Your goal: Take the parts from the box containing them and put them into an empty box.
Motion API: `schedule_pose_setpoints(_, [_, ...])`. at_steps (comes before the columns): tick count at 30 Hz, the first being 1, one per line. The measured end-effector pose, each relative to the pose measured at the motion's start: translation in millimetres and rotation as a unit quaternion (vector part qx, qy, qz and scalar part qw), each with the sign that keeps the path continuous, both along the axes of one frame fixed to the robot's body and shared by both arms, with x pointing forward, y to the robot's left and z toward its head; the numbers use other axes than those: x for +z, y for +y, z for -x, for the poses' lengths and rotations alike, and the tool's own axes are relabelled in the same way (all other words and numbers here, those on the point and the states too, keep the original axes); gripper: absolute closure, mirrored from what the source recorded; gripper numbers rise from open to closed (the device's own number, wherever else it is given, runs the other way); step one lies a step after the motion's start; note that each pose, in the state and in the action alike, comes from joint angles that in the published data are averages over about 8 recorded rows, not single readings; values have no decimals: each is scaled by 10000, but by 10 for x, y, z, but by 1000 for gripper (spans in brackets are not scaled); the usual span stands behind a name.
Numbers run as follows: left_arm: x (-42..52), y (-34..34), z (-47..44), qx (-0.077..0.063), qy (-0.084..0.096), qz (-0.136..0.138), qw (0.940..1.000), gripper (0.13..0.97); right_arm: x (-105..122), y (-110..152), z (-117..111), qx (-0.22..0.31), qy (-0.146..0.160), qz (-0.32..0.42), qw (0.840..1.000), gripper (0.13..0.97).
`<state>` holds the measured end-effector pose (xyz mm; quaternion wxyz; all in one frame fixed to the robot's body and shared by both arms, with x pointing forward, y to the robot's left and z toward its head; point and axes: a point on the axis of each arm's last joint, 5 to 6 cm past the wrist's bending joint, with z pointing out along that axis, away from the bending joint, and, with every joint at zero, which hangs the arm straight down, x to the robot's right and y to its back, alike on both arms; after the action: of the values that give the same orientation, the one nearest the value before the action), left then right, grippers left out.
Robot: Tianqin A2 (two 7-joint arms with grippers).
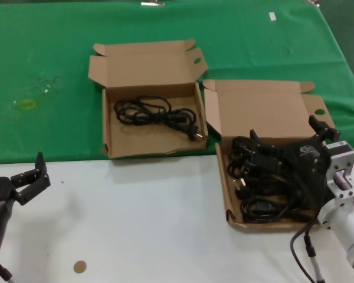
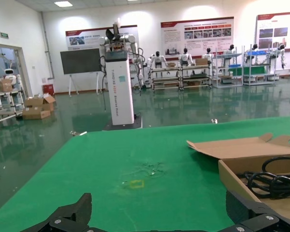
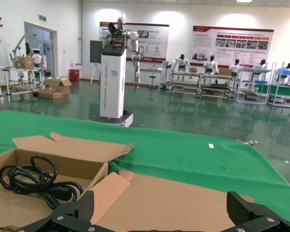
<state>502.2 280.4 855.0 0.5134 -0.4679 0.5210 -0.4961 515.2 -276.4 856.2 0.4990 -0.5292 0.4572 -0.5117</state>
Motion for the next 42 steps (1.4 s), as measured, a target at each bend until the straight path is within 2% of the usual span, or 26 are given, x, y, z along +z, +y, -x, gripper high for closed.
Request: schedule_pose_setpoints(42, [0, 0, 0, 0, 0, 1, 10000, 132, 0, 0, 0, 0, 0, 0, 10000, 130])
